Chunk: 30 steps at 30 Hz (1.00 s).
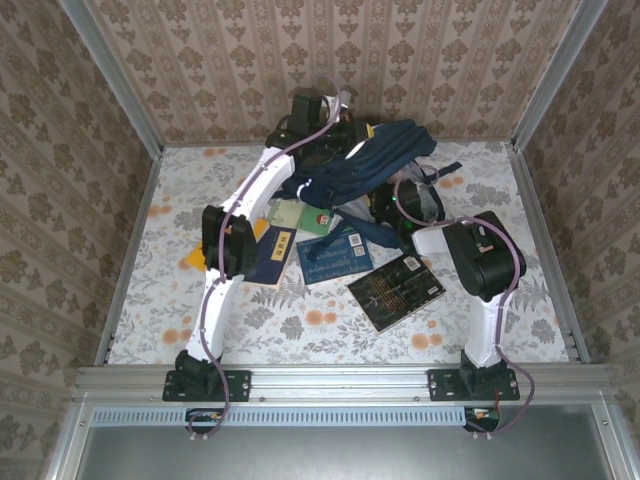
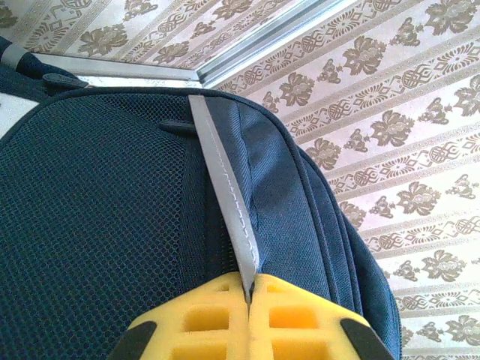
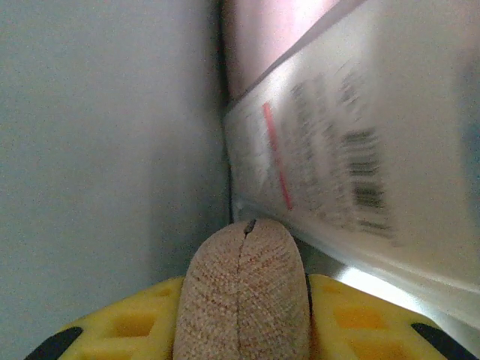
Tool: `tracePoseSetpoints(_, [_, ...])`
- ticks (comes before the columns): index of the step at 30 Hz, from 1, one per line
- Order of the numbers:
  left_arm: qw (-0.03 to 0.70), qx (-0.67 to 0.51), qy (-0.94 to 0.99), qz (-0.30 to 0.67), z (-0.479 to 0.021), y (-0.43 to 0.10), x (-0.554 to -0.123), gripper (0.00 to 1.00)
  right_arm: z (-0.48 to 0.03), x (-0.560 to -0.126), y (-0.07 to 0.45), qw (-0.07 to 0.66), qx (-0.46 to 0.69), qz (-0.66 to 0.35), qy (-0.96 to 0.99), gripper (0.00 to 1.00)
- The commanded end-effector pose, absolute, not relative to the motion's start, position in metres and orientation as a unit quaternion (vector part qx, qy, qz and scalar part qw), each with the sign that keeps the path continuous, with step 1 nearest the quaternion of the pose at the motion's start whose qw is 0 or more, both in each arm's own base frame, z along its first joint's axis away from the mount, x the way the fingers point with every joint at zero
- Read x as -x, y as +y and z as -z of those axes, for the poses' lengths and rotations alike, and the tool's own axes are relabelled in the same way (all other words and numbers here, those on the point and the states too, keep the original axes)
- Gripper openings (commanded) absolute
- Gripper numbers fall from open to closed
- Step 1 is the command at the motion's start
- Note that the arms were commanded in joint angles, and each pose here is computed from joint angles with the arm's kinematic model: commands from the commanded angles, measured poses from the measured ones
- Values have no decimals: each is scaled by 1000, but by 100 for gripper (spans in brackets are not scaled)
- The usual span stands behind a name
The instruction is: Pack the student bag
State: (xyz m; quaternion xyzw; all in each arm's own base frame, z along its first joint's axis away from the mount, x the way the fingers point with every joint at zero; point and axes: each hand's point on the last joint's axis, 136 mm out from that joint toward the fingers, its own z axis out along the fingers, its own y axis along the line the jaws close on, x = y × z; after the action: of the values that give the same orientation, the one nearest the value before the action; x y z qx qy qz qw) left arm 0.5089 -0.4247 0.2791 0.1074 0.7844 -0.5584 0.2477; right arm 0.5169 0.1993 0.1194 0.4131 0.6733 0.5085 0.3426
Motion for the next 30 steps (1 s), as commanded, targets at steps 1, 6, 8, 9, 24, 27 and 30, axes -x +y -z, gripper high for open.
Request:
tracePoseSetpoints(1, [336, -130, 722, 590, -357, -410, -518, 0, -134, -532, 239, 347, -377, -512, 689, 38])
tracePoseSetpoints(6, [334, -120, 722, 594, -353, -406, -524, 0, -105, -549, 265, 304, -364, -498, 726, 67])
tracePoseSetpoints(8, [335, -114, 721, 595, -353, -402, -528, 0, -101, -544, 257, 310, -366, -485, 731, 74])
tracePoseSetpoints(9, [336, -113, 720, 596, -355, -401, -528, 0, -102, -541, 252, 314, -363, -479, 735, 76])
tracePoseSetpoints(24, [341, -91, 726, 589, -346, -380, -548, 0, -123, -496, 195, 329, -294, -410, 798, 94])
tracePoseSetpoints(27, [338, -92, 726, 591, -343, -382, -547, 0, -114, -496, 198, 313, -299, -417, 799, 93])
tracePoseSetpoints(30, [334, -95, 727, 593, -342, -386, -544, 0, -113, -506, 222, 283, -280, -466, 790, 83])
